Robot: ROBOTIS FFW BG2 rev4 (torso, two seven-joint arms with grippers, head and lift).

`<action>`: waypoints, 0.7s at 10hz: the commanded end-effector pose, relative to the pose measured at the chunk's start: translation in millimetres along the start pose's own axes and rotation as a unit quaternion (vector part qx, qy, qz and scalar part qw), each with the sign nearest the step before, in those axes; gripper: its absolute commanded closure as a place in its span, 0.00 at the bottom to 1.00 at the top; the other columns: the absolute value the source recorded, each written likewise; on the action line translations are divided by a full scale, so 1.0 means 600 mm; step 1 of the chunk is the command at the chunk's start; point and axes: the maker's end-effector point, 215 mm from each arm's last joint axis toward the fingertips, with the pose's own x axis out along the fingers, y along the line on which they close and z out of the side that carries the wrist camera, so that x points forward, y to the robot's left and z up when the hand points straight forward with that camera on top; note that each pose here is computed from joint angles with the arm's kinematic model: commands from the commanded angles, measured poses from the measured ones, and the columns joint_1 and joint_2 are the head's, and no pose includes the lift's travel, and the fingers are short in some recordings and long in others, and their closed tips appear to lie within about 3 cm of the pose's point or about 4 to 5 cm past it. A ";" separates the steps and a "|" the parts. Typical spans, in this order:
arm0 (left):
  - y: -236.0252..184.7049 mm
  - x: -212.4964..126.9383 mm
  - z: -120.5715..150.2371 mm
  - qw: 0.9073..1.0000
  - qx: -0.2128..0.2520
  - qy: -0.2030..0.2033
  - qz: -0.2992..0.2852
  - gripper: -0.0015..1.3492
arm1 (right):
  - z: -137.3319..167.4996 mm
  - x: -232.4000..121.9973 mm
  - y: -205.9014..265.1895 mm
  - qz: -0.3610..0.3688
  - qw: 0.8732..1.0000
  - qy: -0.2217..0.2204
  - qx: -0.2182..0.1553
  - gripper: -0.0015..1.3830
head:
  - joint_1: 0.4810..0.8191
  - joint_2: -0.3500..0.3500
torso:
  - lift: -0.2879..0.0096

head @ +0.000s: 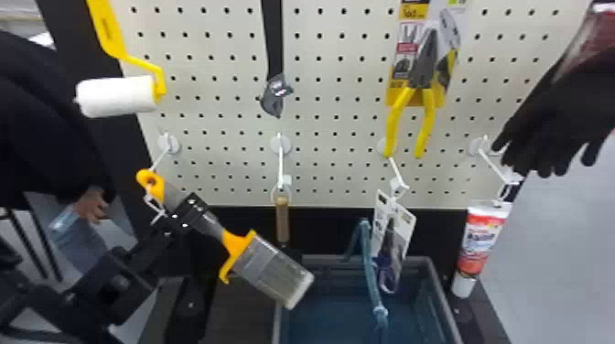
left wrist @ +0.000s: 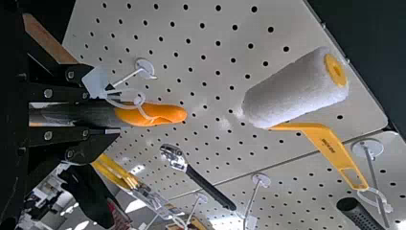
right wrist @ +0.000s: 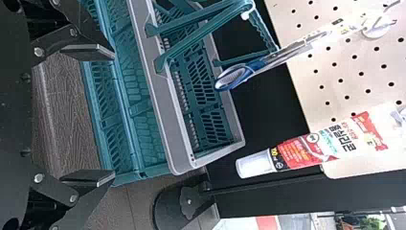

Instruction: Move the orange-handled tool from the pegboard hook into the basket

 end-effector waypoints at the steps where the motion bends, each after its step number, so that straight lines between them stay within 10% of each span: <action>1: -0.006 0.006 -0.003 1.000 0.001 0.010 -0.009 0.90 | -0.001 0.000 0.001 0.000 1.000 0.001 0.001 0.29 | 0.20 0.50 | 0.63; 7: 0.039 0.021 -0.023 0.998 -0.007 0.053 -0.017 0.90 | 0.001 0.000 0.002 0.000 1.000 -0.001 0.001 0.29 | 0.20 0.50 | 0.63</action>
